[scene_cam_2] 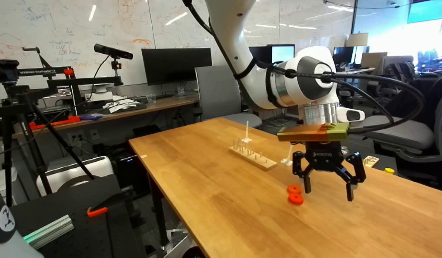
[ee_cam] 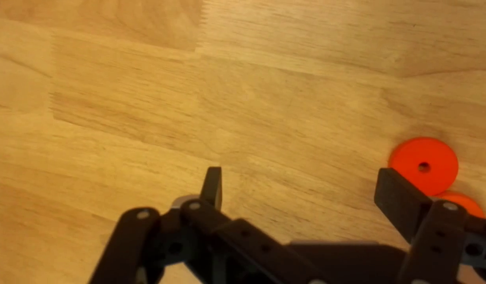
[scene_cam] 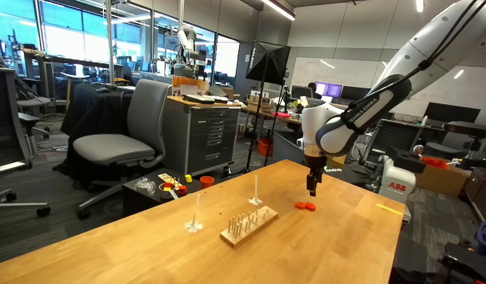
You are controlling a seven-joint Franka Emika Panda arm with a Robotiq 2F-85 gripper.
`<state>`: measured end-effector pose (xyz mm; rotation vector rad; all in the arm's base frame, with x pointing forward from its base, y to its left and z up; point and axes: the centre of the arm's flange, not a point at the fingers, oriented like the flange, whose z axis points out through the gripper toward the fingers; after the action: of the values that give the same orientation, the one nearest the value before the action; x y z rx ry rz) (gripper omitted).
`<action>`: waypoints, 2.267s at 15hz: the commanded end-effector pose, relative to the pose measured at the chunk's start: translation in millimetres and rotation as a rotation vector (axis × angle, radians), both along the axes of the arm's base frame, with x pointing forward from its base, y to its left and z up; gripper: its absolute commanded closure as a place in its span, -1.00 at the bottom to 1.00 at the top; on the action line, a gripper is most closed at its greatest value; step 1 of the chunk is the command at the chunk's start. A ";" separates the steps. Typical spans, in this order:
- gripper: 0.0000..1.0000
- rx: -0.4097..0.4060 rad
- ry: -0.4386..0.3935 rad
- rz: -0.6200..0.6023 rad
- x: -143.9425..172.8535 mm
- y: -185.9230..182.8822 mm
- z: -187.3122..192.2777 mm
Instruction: Pick the orange ring and put it on the object on the table
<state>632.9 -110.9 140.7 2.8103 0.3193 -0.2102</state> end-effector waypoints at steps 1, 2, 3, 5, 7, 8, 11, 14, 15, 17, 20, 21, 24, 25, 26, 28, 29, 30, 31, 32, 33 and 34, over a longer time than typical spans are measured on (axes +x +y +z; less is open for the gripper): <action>-1.00 0.027 0.029 0.035 -2.3 9.4 10.6; -1.00 0.027 0.034 0.045 -2.1 13.5 9.6; -1.00 0.028 0.039 0.052 -1.8 17.4 9.1; -1.00 0.024 0.059 0.074 -0.3 27.0 7.6; -1.00 0.019 0.079 0.090 1.0 38.2 4.4; -1.00 0.014 0.093 0.096 1.3 44.7 2.6; -1.00 0.006 0.138 0.123 3.3 60.5 -1.6; -1.00 -0.018 0.221 0.197 6.4 72.7 -5.4; -1.00 -0.021 0.235 0.215 7.3 74.9 -5.5; -1.00 -0.007 0.212 0.180 -4.3 74.6 -9.0; -1.00 -0.012 0.227 0.199 -1.6 75.9 -8.2; -1.00 -0.013 0.229 0.201 -1.5 75.7 -8.4; -1.00 0.007 0.228 0.226 1.1 73.8 -10.6; -1.00 0.013 0.244 0.253 3.3 73.2 -13.1; -1.00 0.019 0.255 0.275 3.7 73.4 -15.1; -1.00 0.037 0.277 0.336 2.1 73.6 -19.3; -1.00 0.044 0.293 0.365 1.7 73.5 -20.8; -1.00 0.056 0.305 0.394 0.9 73.1 -22.3; -1.00 0.064 0.313 0.417 0.6 72.8 -23.5; -1.00 0.074 0.325 0.443 0.2 72.4 -24.5; -1.00 0.081 0.336 0.466 -0.5 71.4 -24.3; -1.00 0.091 0.342 0.485 -1.1 69.9 -24.5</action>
<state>625.9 -35.3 113.1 2.6864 0.9712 -0.5641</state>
